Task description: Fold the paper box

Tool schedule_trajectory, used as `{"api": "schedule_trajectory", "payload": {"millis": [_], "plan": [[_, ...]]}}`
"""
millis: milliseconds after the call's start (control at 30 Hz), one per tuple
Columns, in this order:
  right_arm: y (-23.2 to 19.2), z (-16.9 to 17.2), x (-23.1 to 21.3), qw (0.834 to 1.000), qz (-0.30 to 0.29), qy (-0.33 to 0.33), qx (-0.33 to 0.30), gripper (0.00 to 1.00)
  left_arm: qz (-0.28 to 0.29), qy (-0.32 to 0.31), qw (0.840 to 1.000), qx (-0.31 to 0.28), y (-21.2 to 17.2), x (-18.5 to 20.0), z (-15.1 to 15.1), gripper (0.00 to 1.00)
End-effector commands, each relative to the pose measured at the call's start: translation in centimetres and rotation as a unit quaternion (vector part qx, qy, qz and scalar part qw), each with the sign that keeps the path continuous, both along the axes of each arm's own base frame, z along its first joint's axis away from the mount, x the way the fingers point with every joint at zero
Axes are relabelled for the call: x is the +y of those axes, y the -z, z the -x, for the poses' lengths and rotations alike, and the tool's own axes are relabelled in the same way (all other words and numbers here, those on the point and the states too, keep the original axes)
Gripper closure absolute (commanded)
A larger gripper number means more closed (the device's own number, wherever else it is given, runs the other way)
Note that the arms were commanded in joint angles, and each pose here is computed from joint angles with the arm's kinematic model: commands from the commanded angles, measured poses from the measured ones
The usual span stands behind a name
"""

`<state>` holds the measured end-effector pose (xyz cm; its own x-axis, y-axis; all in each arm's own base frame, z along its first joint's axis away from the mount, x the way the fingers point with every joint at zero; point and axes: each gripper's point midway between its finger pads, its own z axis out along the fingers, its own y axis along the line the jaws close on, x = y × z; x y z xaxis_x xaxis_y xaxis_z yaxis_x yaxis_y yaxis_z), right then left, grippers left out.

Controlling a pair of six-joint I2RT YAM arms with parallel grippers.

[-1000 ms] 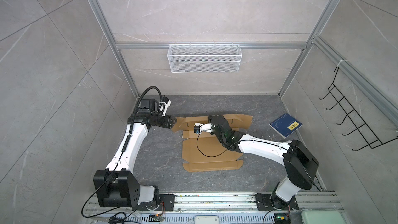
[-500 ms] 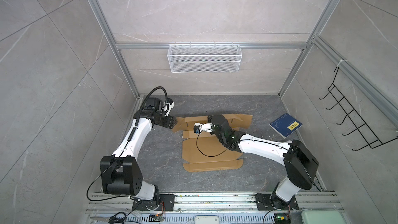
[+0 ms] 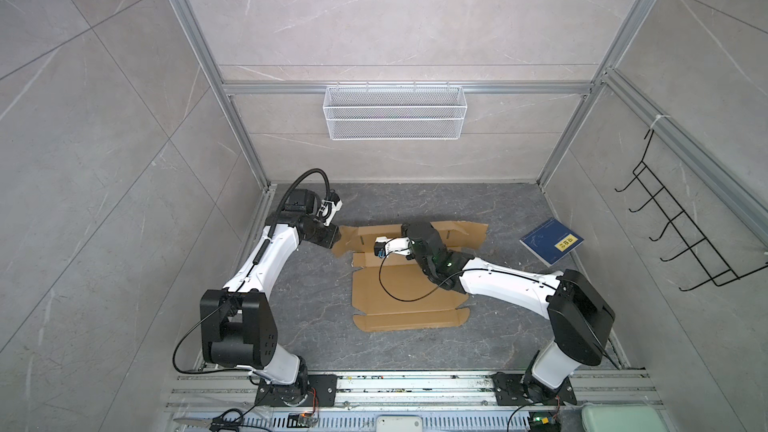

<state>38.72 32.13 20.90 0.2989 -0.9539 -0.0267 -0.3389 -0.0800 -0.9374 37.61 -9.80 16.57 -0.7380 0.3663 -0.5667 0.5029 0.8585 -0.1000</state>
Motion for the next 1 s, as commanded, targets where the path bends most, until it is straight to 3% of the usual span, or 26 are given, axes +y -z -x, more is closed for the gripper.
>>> {"api": "schedule_trajectory", "payload": {"millis": [0,300,767,967], "plan": [[-0.9,-0.8,-0.5,0.999,-0.017,0.027,-0.002,1.00,0.017,0.023,0.999,-0.022,-1.6,-1.8,-0.4,0.74],[-1.2,-1.9,-2.0,0.995,-0.026,0.092,-0.019,1.00,0.030,0.023,0.999,-0.010,-1.7,-3.9,0.4,0.93],[-0.9,-1.8,-3.0,0.991,-0.029,0.113,-0.062,1.00,0.090,-0.014,0.996,-0.008,-4.5,-6.7,1.1,0.97],[-1.1,-1.8,-3.1,0.988,-0.039,0.125,-0.084,1.00,0.107,-0.031,0.994,0.013,-3.6,-7.7,1.8,0.96]]}}
